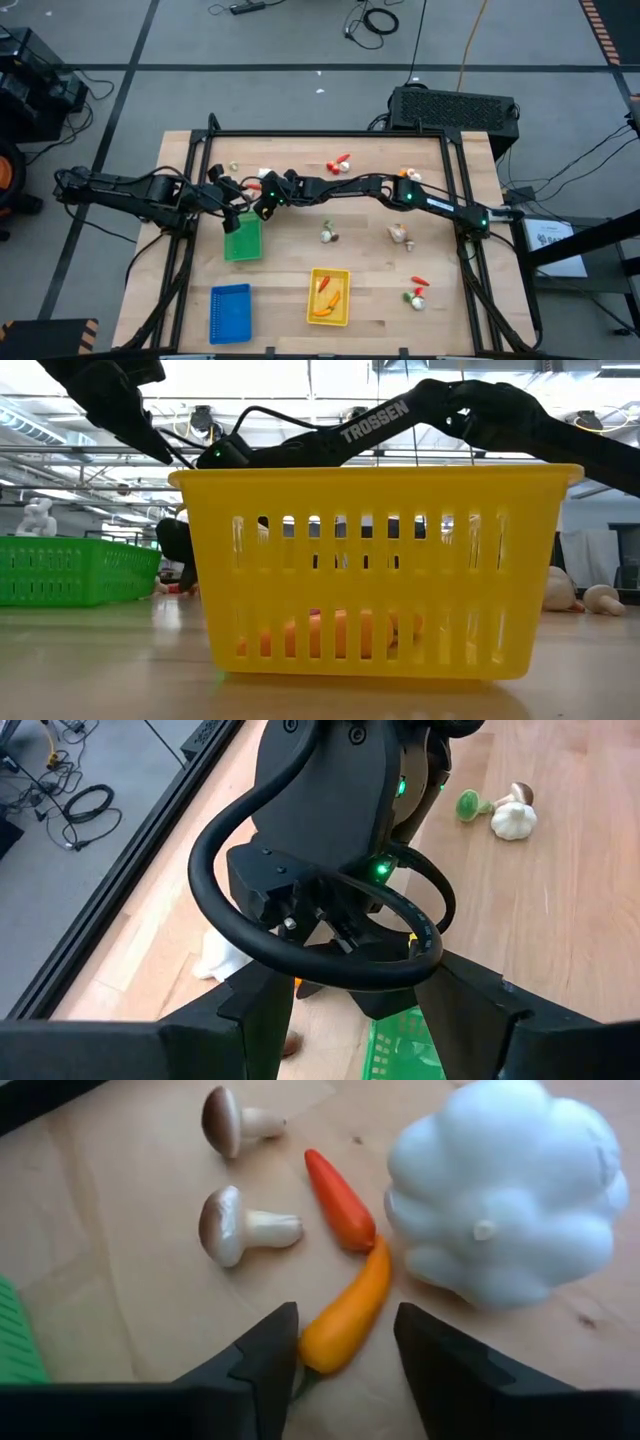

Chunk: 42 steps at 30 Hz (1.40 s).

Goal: Sort produce into baskets
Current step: Put the yellow chili pepper into the yellow basket

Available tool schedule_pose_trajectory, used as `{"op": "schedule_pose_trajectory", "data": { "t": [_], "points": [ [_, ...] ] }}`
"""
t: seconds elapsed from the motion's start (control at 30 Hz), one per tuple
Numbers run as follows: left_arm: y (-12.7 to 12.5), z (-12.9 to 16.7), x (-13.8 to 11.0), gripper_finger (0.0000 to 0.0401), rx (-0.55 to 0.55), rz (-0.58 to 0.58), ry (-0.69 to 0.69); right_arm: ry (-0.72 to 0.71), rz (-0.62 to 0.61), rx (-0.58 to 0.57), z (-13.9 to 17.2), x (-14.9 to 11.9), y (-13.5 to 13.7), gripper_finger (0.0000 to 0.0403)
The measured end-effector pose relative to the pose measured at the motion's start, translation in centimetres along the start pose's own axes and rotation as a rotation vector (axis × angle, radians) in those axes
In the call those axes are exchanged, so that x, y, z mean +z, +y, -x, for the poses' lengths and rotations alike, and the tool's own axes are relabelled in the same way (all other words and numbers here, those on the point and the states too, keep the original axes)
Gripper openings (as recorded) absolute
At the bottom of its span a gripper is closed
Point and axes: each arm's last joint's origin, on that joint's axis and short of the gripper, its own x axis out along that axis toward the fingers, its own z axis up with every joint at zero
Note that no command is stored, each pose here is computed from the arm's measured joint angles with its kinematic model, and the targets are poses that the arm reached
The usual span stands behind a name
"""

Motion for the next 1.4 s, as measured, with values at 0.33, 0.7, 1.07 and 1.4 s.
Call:
{"op": "schedule_pose_trajectory", "data": {
  "t": [0.33,0.7,1.07,1.4],
  "points": [
    [0.0,0.0,0.0,0.0205,-0.001,0.001,-0.001,0.002,0.062,-0.012,0.1,-0.2,0.2,0.007],
    [0.0,0.0,0.0,0.0205,-0.013,0.003,-0.001,0.104,0.21,-0.022,5.7,2.6,0.4,0.0045],
    [0.0,0.0,0.0,0.0205,-0.013,0.004,-0.001,0.284,0.398,-0.145,13.2,4.1,0.1,0.0045],
    [0.0,0.0,0.0,0.0205,-0.012,0.018,0.006,0.509,0.555,-0.283,15.9,0.7,1.5,0.0045]
  ]
}}
